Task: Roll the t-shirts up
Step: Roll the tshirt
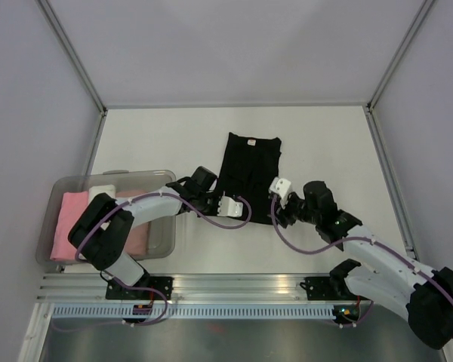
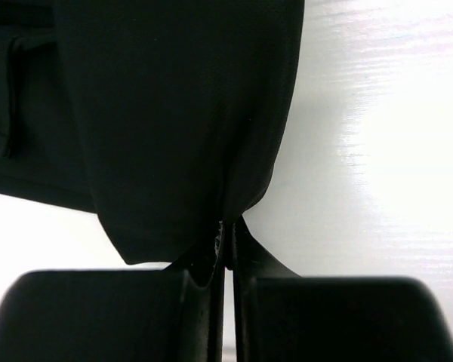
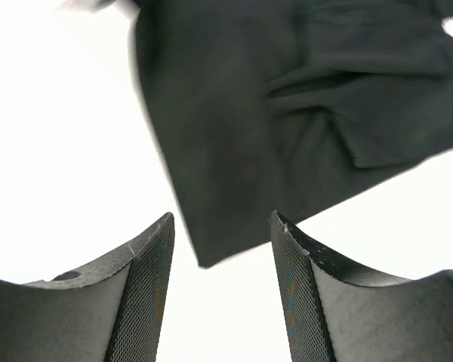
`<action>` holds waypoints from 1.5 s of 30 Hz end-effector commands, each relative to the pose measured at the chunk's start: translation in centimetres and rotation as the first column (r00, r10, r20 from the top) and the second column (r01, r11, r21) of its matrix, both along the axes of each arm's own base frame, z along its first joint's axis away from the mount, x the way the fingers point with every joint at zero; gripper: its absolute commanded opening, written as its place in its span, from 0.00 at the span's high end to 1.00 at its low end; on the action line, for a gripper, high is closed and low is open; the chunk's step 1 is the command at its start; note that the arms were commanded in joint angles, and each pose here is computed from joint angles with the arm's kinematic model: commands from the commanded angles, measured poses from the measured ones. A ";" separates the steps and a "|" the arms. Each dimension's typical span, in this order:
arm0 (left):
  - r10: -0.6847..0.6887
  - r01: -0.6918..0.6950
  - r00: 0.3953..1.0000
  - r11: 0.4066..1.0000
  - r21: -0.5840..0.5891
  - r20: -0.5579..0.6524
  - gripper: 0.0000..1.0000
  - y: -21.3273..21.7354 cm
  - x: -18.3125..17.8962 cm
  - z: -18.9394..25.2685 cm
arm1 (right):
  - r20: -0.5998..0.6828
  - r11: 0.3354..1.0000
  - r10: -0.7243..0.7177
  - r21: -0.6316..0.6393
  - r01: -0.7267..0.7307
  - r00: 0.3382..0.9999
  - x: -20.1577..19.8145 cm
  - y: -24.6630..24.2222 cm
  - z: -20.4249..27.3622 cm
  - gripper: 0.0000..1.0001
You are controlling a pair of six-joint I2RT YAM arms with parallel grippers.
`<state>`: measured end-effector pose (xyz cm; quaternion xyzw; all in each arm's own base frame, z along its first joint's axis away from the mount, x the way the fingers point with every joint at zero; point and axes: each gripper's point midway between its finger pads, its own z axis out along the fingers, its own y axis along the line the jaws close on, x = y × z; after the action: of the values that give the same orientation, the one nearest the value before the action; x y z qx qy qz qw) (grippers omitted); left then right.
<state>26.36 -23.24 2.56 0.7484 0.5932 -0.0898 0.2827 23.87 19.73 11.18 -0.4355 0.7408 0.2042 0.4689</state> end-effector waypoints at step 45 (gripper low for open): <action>-0.009 -0.077 0.824 0.989 -0.127 -0.567 0.98 1.5 -6.2 5.7 | -0.487 0.903 0.345 -0.059 -0.425 0.802 -5.5 1.3 -4.9 1.00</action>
<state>20.23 -21.09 7.21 0.6794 0.6532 -0.2975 0.1525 18.18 20.04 5.39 -0.5721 0.7421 0.2871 0.1991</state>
